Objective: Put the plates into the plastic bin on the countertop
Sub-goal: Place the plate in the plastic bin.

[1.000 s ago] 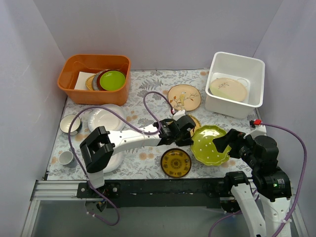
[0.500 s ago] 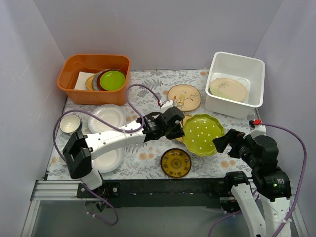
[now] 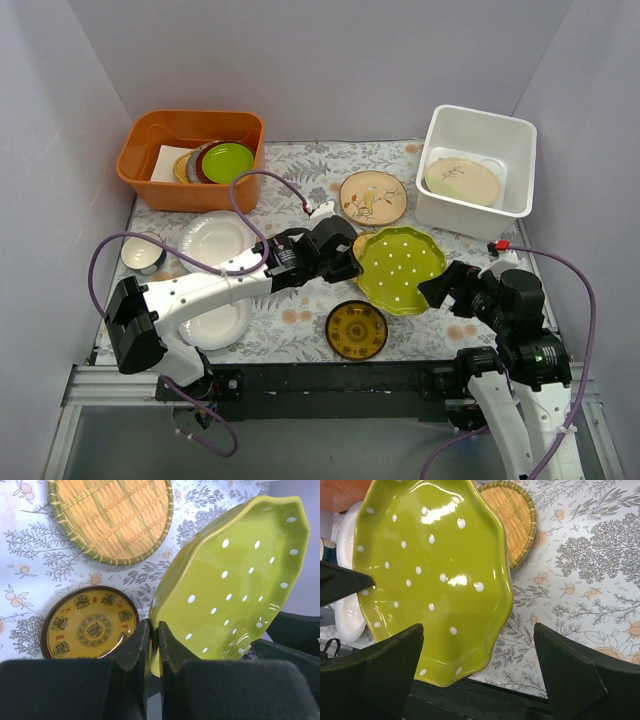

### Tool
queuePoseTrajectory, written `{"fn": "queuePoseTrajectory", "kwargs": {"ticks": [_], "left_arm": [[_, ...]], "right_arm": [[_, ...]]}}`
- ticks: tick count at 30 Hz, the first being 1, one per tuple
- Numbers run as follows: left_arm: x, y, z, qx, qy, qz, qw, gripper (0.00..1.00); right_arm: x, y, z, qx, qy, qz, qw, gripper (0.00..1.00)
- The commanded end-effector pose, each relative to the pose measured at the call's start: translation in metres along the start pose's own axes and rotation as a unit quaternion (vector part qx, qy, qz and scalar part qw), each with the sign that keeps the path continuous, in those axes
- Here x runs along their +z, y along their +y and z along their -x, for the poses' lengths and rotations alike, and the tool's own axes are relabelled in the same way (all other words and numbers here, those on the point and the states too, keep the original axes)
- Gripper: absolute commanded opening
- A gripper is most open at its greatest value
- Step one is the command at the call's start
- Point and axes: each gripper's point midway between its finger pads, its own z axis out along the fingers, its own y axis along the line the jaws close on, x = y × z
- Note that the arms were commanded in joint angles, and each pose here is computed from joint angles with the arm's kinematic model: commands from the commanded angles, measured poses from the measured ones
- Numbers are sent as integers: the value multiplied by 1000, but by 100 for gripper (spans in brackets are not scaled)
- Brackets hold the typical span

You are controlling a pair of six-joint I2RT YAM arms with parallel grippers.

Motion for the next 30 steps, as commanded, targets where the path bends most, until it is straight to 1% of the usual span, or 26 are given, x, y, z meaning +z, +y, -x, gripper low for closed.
{"fn": "queuePoseTrajectory", "kwargs": {"ticks": [1, 6, 9, 17, 23, 26, 27, 29, 30], "left_arm": [[-37, -42, 27, -45, -37, -93, 994, 0], [-38, -40, 25, -51, -35, -99, 993, 0], [-39, -41, 24, -54, -33, -104, 993, 0], [-48, -44, 25, -61, -34, -119, 990, 0], [-53, -45, 25, -65, -31, -128, 989, 0], [-52, -43, 21, -66, -25, -130, 989, 0], [-51, -42, 20, -66, -24, -129, 989, 0], [-49, -40, 17, -66, -19, -127, 990, 0], [-48, -39, 16, -66, -18, -126, 990, 0]], "right_arm": [[6, 19, 10, 2, -25, 54, 998, 97], [10, 26, 9, 11, -36, 85, 996, 93], [16, 25, 0, 23, -23, 93, 995, 91], [20, 17, -10, 32, -13, 83, 996, 89], [25, 15, -14, 41, -12, 87, 995, 85], [27, 17, -17, 45, -10, 99, 994, 76], [26, 20, -17, 44, -11, 108, 993, 71], [27, 22, -18, 47, -11, 114, 992, 66], [27, 23, -17, 46, -12, 118, 992, 61]]}}
